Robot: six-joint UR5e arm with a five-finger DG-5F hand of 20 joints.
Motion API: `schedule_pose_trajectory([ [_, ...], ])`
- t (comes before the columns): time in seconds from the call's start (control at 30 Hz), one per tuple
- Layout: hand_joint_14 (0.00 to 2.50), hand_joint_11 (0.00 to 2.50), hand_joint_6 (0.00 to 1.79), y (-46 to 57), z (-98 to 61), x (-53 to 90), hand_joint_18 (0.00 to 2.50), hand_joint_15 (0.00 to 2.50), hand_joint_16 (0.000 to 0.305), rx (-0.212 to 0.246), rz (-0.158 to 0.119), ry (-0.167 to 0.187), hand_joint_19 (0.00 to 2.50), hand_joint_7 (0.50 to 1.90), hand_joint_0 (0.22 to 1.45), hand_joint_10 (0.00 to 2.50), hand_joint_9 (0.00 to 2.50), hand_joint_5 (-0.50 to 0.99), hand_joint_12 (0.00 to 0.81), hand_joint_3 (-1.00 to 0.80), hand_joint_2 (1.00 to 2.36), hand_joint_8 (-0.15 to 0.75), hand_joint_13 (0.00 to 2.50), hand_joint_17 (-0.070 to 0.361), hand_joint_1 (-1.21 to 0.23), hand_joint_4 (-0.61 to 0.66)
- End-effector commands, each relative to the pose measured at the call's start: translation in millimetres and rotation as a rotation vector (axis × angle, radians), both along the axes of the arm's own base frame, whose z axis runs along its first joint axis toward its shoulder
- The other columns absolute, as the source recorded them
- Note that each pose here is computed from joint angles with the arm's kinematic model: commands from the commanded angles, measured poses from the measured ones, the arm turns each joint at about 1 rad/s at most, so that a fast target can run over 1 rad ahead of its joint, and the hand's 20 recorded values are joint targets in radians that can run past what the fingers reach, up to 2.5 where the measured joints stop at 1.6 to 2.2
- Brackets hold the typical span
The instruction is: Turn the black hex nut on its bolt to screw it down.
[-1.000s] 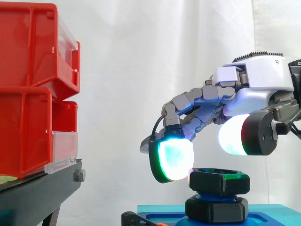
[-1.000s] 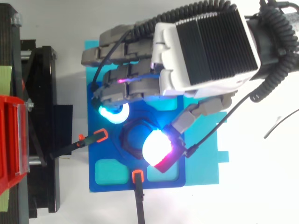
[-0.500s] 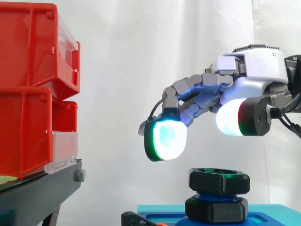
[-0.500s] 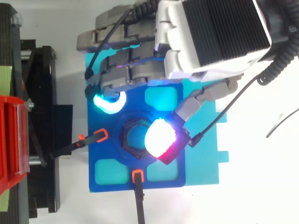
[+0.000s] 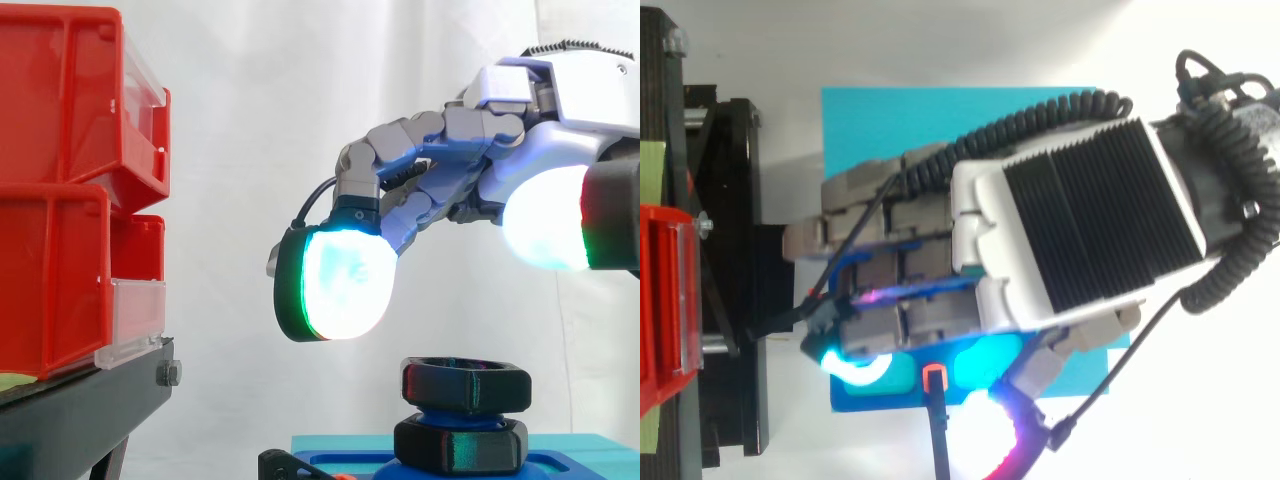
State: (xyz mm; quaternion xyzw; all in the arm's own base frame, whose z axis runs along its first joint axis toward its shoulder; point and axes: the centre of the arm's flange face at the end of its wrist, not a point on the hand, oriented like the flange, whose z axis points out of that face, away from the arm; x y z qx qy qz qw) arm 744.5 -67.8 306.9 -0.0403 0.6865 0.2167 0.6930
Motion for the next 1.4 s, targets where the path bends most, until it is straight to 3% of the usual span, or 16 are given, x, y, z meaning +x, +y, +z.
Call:
schedule_pose_trajectory([
  [0.0, 0.00, 0.30, 0.50, 14.1, -1.4, 0.2, 0.32, 0.07, 0.057, 0.005, 0.018, 0.013, 0.33, 1.02, 0.48, 0.01, 0.75, -0.04, 0.345, -0.50, 1.00, 0.260, 0.42, 0.129, -0.38, 0.12],
  [0.17, 0.00, 0.31, 0.50, 24.1, -5.1, -2.8, 0.32, 0.07, 0.057, 0.003, 0.032, 0.052, 0.32, 1.00, 0.48, 0.01, 0.75, -0.05, 0.346, -0.50, 1.00, 0.262, 0.42, 0.129, -0.38, 0.12],
  [0.43, 0.00, 0.31, 0.50, 25.5, -5.9, -3.6, 0.33, 0.07, 0.057, 0.002, 0.036, 0.059, 0.32, 0.99, 0.48, 0.01, 0.74, -0.05, 0.344, -0.50, 1.00, 0.260, 0.42, 0.129, -0.38, 0.12],
  [1.37, 0.00, 0.31, 0.50, -17.7, -7.6, -11.1, 0.33, 0.07, 0.057, -0.025, 0.029, 0.055, 0.32, 1.03, 0.49, 0.01, 0.75, -0.04, 0.343, -0.50, 1.00, 0.261, 0.42, 0.128, -0.39, 0.11],
])
